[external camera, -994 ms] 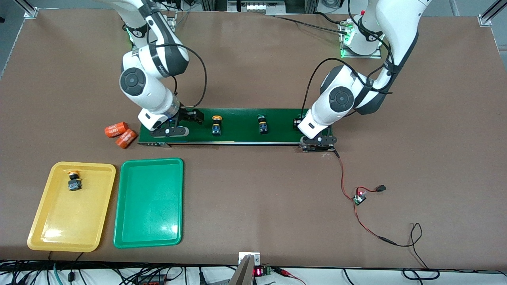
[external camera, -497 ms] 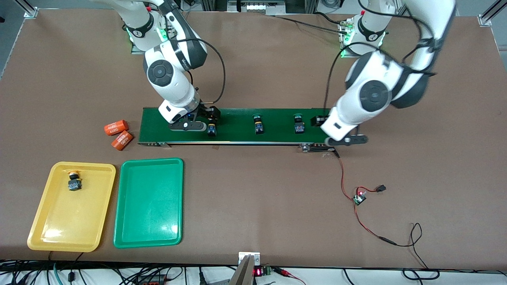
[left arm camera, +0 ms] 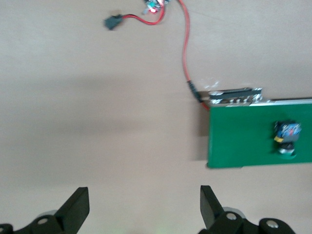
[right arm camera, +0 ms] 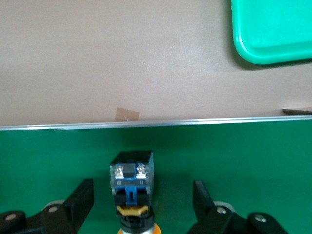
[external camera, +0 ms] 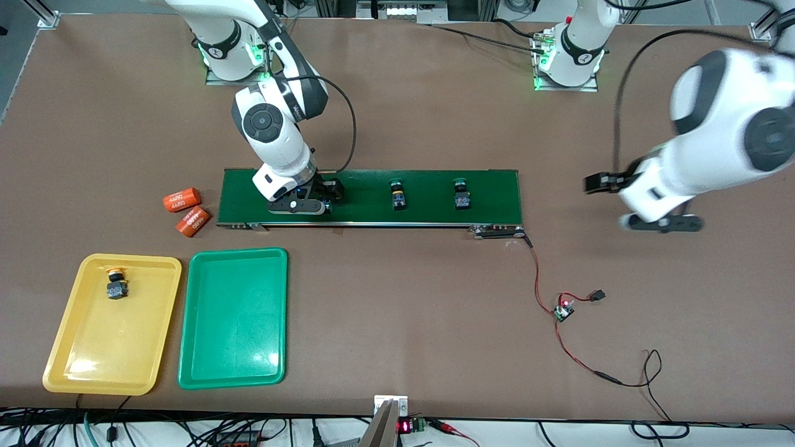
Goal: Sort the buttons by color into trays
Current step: 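Grasp an orange-based button with the right gripper and lift it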
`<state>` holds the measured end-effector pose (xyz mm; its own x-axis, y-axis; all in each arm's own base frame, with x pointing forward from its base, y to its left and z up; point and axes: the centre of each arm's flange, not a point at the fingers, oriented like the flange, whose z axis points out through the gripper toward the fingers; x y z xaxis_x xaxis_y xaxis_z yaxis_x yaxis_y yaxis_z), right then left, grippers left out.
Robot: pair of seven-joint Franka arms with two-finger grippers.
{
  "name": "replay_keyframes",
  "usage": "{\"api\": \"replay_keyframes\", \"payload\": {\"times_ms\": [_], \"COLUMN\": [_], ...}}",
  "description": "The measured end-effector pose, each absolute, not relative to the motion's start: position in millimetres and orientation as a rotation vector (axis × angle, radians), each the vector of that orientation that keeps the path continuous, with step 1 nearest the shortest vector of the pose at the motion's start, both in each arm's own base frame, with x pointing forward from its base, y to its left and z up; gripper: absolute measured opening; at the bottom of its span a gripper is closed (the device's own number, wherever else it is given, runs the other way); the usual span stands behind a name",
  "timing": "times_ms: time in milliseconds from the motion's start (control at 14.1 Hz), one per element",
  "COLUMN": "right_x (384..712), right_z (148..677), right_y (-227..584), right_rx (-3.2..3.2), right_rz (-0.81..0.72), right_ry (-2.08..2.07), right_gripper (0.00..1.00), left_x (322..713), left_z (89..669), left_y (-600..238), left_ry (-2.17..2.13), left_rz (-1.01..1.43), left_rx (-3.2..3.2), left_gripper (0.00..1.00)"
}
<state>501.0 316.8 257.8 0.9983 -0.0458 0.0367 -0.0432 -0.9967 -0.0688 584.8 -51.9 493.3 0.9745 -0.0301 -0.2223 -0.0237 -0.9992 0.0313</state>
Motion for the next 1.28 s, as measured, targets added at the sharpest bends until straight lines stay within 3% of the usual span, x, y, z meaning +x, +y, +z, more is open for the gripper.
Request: {"api": "replay_keyframes", "payload": {"times_ms": [71, 142, 426, 852, 1278], "right_x": [502, 502, 508, 568, 626], "right_z": [253, 248, 245, 300, 321], "right_y": [317, 317, 310, 265, 121], "right_rx": [-3.072, -3.074, -3.081, -3.126, -3.165], "right_rz": [-0.068, -0.071, -0.087, -0.113, -0.130], "right_ry": [0.067, 0.065, 0.078, 0.041, -0.217], "right_gripper": [0.89, 0.81, 0.33, 0.33, 0.33], "left_x": [579, 571, 559, 556, 555], "left_z": [513, 532, 575, 575, 575], "left_y": [-34, -21, -8, -33, -41], "left_ry": [-0.031, -0.014, 0.007, -0.069, -0.117], "left_rz": [-0.318, -0.287, -0.117, -0.131, -0.137], "left_rx": [3.097, 3.102, 3.116, 3.130, 3.182], "left_gripper": [1.00, 1.00, 1.00, 1.00, 1.00]}}
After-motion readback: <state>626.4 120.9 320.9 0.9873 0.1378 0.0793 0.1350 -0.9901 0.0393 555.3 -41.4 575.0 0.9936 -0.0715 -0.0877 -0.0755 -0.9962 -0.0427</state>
